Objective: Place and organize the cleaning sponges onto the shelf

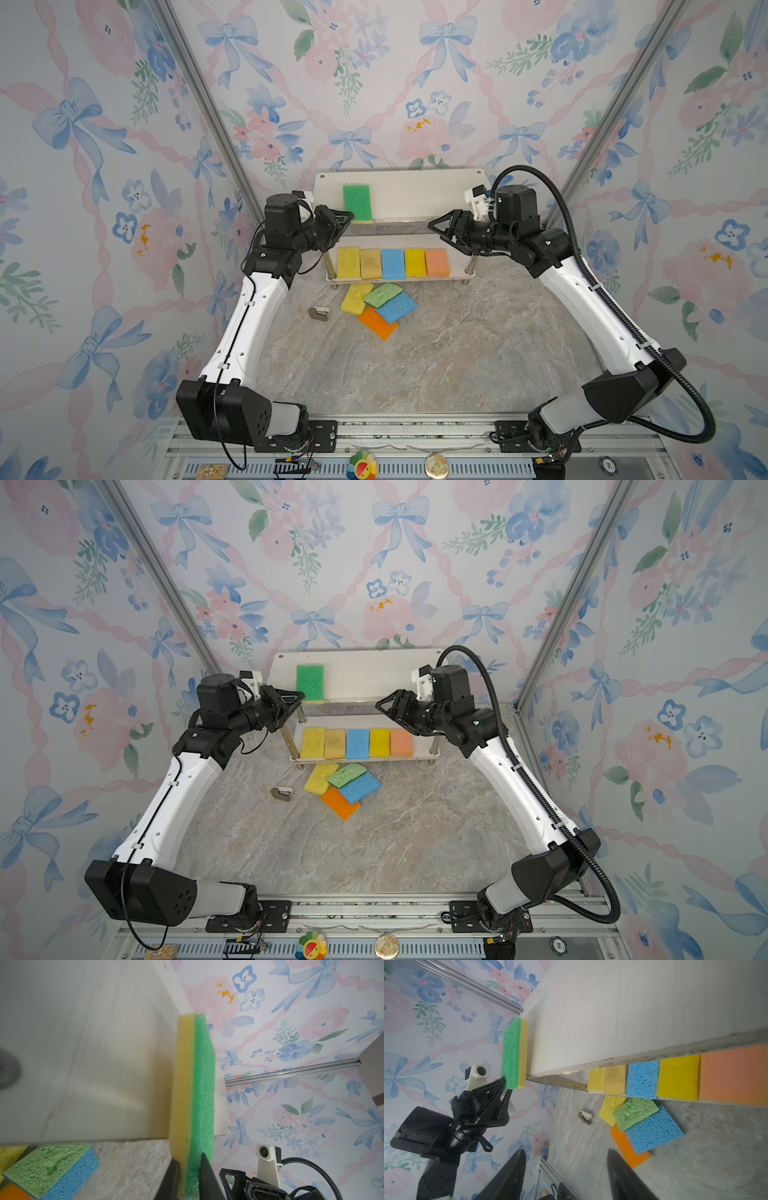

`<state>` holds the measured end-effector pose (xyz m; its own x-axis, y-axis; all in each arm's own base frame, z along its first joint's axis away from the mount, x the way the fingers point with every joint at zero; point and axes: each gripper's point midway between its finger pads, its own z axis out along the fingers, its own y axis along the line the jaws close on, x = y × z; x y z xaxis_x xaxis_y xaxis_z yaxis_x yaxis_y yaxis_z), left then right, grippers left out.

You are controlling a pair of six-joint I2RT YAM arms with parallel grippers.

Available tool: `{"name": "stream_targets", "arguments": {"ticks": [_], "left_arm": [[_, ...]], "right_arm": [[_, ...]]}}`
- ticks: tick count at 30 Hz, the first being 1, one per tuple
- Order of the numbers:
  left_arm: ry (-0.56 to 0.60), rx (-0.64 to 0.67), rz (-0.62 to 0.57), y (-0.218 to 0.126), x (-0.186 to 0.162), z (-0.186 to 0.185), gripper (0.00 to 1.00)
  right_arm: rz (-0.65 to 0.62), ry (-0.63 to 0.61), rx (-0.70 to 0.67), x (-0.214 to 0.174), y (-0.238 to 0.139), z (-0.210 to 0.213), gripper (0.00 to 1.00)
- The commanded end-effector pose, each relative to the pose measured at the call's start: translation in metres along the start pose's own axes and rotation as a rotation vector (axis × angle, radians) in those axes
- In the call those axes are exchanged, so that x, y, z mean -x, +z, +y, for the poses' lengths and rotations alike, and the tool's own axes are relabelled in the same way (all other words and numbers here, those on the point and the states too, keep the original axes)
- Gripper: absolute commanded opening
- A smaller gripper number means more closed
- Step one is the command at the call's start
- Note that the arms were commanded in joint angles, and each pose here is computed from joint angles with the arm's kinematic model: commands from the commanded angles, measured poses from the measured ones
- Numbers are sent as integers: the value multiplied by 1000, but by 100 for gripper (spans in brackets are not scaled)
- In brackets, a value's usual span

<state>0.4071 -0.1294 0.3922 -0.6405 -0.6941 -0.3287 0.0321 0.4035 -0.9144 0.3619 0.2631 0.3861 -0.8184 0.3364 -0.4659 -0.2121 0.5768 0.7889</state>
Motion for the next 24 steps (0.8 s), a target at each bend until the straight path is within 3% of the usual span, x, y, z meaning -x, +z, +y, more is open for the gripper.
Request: {"name": "stream_targets", "arguments": {"ticks": [1, 10, 24], "left_arm": [[39, -54, -39, -19, 15, -22, 16], [-2, -60, -46, -35, 52, -13, 16], [-57, 21, -8, -30, 43, 20, 17]], "right_arm": [[-11, 5, 8, 1, -3, -1, 65], [-5, -1, 16, 0, 2, 3, 65], [-26, -12, 2, -2, -4, -1, 65]]}}
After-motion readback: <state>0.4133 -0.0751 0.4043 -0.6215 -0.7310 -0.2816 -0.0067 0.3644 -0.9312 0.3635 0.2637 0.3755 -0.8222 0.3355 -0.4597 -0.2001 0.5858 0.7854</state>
